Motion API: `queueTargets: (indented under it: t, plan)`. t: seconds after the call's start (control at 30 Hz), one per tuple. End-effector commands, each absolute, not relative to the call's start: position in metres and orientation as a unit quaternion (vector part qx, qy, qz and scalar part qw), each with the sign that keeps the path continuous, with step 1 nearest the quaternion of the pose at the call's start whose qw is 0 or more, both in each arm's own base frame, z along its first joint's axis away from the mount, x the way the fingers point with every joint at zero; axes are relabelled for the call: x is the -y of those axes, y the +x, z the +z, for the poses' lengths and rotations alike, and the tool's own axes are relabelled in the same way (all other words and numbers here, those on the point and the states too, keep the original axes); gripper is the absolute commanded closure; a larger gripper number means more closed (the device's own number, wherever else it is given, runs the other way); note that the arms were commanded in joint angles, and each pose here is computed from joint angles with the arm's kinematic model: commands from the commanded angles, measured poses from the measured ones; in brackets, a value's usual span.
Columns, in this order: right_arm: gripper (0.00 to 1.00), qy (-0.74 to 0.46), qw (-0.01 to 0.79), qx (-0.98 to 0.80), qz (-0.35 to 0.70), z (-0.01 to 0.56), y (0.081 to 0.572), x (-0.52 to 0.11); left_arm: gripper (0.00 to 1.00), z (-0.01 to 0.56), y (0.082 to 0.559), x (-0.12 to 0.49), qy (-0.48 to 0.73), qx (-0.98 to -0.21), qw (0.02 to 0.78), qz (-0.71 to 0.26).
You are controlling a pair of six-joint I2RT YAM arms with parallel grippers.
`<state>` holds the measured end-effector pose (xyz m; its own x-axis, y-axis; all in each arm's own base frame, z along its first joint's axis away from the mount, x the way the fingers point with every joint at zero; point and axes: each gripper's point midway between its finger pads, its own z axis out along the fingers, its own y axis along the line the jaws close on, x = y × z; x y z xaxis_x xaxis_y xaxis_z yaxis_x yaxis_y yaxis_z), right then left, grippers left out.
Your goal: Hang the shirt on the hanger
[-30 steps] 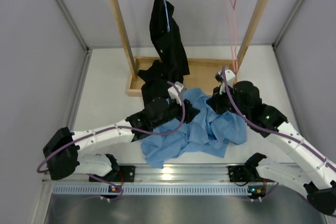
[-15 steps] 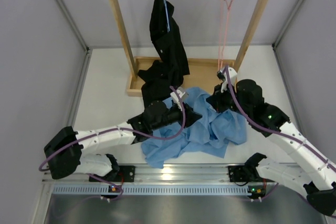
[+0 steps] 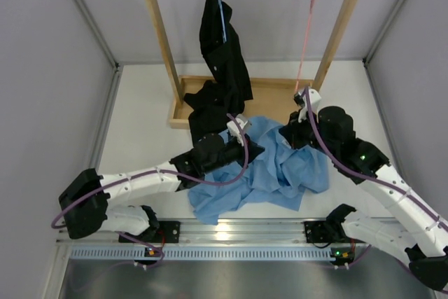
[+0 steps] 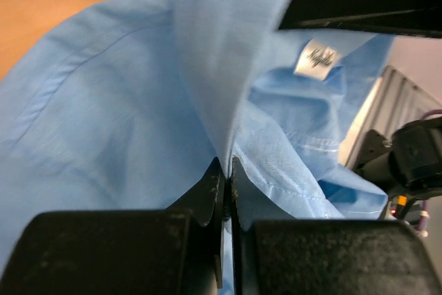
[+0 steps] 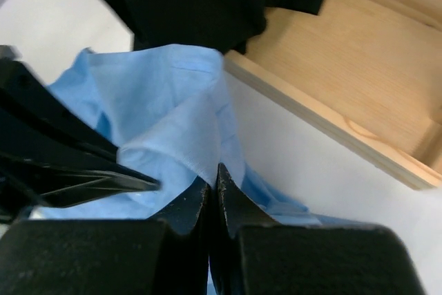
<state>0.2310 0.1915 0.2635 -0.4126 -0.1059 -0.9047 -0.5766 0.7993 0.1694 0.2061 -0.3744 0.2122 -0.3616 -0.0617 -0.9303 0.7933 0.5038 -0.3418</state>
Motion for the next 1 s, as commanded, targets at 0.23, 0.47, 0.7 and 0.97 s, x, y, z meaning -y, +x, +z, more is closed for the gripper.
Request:
queueTargets:
  t: [0.23, 0.47, 0.7, 0.97]
  plan:
    - [0.65, -0.171, 0.563, -0.784, 0.197, 0.310, 0.247, -0.169, 1.00, 0.229, 0.221, 0.326, 0.181, -0.836, 0.437, -0.279]
    - [0.23, -0.121, 0.619, -0.754, 0.183, 0.358, 0.239, -0.141, 1.00, 0.249, 0.215, 0.338, 0.178, -0.833, 0.422, -0.312]
    - [0.21, -0.006, 0.651, -0.752, 0.106, 0.399, 0.272, -0.111, 1.00, 0.242, 0.208, 0.343, 0.173, -0.837, 0.400, -0.331]
    - [0.24, 0.036, 0.671, -0.734, 0.101, 0.445, 0.311, -0.124, 1.00, 0.219, 0.198, 0.350, 0.181, -0.843, 0.371, -0.345]
